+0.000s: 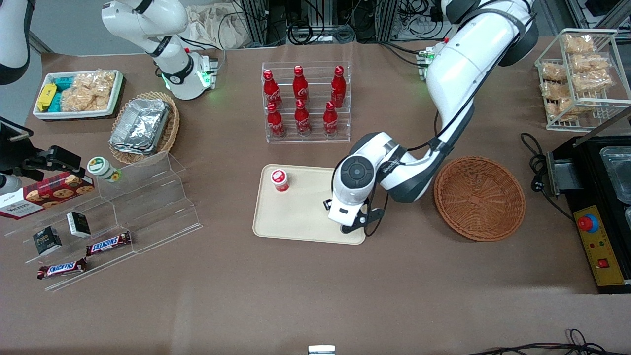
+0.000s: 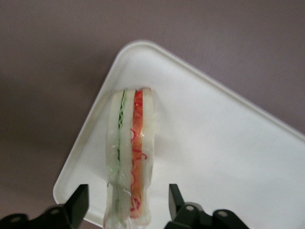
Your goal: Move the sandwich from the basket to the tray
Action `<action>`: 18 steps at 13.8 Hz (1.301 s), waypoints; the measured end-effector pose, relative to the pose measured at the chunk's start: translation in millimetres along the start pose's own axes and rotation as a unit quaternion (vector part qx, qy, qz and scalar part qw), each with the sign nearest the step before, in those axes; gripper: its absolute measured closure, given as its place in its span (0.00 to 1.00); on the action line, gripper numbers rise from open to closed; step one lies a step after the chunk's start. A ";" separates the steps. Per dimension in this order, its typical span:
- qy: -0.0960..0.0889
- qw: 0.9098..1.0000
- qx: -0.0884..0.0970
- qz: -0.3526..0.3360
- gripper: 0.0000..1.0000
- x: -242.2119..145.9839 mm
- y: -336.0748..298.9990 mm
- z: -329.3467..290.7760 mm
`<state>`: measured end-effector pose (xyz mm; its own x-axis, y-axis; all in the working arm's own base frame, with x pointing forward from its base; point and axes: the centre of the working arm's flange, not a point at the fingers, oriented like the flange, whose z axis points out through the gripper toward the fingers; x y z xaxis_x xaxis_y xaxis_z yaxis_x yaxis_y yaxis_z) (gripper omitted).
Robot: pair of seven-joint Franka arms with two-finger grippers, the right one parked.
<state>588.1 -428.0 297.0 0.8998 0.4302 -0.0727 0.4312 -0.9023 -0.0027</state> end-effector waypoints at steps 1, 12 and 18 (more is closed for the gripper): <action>0.008 1.000 0.000 -0.014 0.06 15.7 -11.8 -29.8; 0.008 0.998 0.021 0.059 0.00 111.4 -195.8 -240.9; 0.015 0.990 0.048 0.134 0.00 140.1 -283.8 -275.4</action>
<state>610.2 -103.7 562.3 0.9832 0.1744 -0.0531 0.1697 -0.9820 -0.0829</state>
